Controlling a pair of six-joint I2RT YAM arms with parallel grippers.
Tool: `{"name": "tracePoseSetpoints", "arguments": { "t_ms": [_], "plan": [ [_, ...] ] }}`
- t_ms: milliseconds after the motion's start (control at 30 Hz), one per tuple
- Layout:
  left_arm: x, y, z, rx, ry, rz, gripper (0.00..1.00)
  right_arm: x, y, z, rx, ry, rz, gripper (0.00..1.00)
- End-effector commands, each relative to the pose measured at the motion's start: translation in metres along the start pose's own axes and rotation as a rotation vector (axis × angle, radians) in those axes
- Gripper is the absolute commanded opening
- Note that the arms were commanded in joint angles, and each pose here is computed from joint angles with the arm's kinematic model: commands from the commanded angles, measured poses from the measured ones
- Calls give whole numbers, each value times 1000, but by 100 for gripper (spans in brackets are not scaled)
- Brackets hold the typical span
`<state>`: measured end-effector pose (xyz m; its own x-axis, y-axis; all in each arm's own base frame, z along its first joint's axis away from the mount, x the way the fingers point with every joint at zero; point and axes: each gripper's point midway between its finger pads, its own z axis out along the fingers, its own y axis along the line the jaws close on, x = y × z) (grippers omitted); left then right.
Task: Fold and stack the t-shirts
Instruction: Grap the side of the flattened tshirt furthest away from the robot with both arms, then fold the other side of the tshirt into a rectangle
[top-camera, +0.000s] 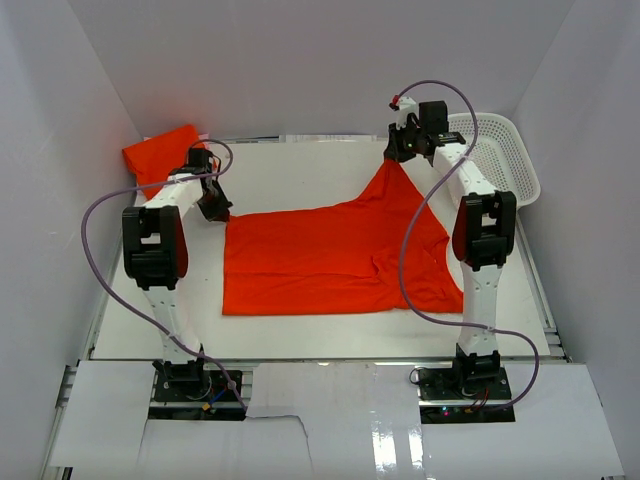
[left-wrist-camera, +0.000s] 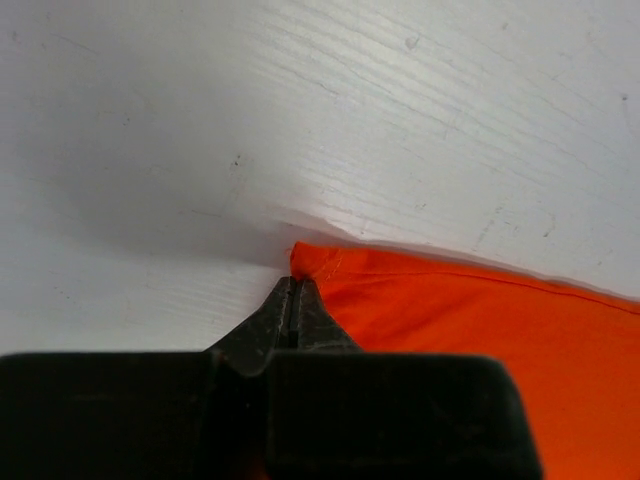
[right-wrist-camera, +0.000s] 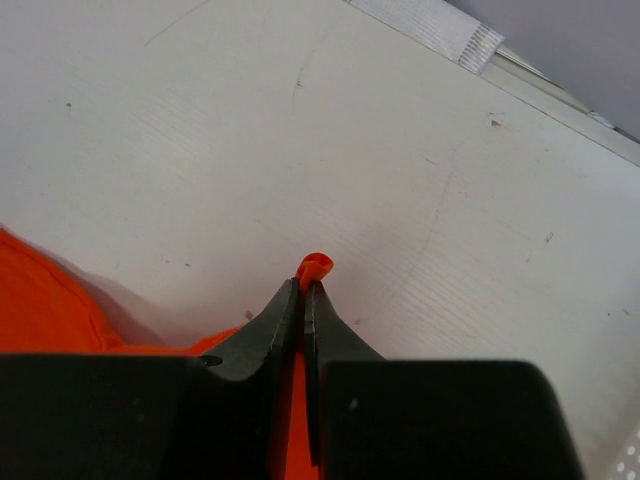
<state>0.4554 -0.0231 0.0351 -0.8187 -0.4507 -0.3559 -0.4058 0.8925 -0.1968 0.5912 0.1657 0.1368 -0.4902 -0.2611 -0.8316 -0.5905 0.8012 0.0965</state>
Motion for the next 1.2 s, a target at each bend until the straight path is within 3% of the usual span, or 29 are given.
{"name": "tracePoseSetpoints", "arguments": {
  "t_ms": [0, 367, 700, 900, 1167],
  "plan": [
    [-29, -18, -51, 75, -145, 33, 0, -19, 4, -21, -5, -43, -41, 8],
    [-29, -45, -84, 199, -245, 121, 0, -9, 15, -50, 2, -14, -51, 8],
    [-4, -43, -93, 222, -220, 138, 0, 1, 19, -78, 8, 24, -29, 8],
    [14, -32, -78, 195, -169, 149, 0, 14, 29, -89, -12, 42, -23, 8],
    [18, -5, -27, 27, -95, 157, 0, 21, 32, -91, -23, 54, -15, 8]
  ]
}}
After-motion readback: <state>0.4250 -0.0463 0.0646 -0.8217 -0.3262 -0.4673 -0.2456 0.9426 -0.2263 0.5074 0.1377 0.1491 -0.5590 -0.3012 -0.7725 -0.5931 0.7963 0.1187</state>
